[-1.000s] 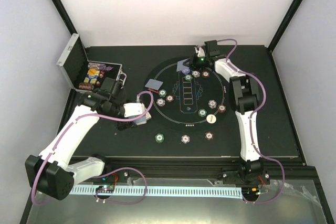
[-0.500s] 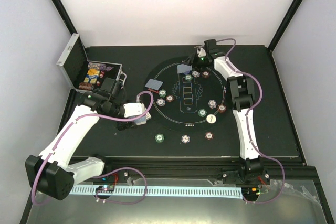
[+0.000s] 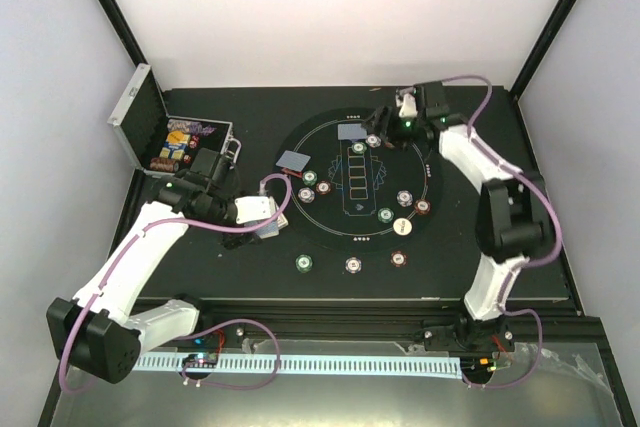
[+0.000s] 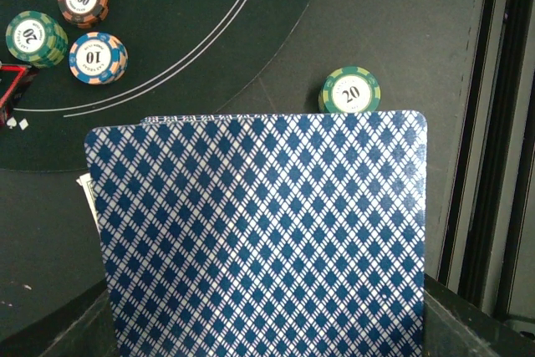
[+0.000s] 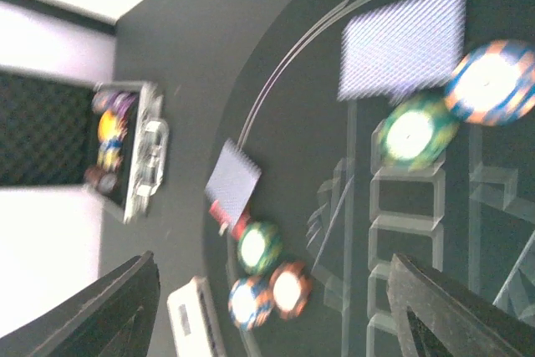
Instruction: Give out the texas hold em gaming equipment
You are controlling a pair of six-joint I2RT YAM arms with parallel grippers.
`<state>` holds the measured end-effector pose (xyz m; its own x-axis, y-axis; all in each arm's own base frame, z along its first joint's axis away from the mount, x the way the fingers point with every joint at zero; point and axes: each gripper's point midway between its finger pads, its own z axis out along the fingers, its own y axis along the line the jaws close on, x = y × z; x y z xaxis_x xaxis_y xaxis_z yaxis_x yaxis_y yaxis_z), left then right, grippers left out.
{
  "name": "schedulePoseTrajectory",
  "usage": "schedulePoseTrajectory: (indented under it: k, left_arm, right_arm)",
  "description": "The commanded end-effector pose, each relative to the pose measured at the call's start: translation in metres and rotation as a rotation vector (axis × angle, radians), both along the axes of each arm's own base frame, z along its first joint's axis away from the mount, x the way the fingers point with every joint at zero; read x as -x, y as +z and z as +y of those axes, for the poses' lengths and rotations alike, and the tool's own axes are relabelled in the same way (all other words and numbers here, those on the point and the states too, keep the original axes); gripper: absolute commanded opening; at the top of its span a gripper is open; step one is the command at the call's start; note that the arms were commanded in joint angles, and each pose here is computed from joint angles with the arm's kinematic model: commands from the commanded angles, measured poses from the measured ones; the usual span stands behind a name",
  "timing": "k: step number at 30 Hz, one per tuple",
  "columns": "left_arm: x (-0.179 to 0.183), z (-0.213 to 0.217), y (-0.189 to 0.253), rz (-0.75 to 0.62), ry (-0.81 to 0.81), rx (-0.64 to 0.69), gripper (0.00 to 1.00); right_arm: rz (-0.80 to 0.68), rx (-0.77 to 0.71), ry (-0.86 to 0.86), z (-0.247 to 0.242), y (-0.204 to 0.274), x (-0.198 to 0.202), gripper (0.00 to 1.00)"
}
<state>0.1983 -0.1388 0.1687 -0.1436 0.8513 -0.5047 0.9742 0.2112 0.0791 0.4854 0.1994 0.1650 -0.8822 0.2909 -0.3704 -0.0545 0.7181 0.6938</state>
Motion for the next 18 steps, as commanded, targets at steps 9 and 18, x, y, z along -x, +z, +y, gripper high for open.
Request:
schedulePoseTrajectory:
  k: [9,18]
  left_arm:
    - [0.006,-0.008,0.017,-0.01,-0.013,0.061,0.01]
    - [0.007,-0.011,0.016,0.02,-0.013,0.071,0.02]
  right_arm:
    - [-0.046,-0.373,0.357,0.13,0.033,0.231,0.8]
    - [-0.03,-0.438,0.493,0.181,0.047,0.291,0.81]
